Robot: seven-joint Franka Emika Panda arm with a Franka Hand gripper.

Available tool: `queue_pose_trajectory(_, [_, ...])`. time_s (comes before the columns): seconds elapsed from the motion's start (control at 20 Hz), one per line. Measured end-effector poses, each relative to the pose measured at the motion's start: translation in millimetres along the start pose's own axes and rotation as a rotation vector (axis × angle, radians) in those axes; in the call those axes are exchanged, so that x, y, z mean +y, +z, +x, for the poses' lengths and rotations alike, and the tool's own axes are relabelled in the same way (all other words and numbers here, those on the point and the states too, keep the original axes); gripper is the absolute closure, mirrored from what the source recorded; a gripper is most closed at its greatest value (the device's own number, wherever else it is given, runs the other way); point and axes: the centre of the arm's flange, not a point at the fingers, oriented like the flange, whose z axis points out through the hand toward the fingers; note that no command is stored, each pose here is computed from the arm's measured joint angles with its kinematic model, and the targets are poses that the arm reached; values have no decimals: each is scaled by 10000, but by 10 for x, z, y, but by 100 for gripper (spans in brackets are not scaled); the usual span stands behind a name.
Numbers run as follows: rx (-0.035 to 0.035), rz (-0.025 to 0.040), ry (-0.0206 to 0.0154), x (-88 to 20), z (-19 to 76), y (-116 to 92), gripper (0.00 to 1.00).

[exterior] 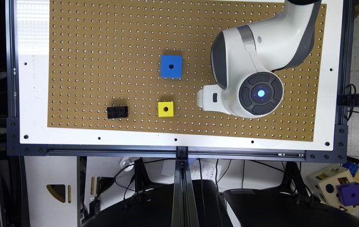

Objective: Pick up green block.

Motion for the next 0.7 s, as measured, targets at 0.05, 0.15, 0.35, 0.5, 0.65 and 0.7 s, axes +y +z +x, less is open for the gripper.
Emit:
queue_pose_trajectory(0.05, [3, 3, 0, 0, 1, -3, 100])
queue_pose_trajectory(0.15, [47, 53, -1, -11, 8, -67, 100])
queue_pose_trajectory(0.35, [102, 66, -21, -31, 12, -294, 100])
queue_pose_trajectory(0.5, [150, 52, -46, -44, 5, -576, 100])
queue_pose_trajectory(0.65, [187, 33, -65, -44, -8, -806, 100])
queue_pose_trajectory(0.7, [207, 37, -71, -44, -13, -893, 100])
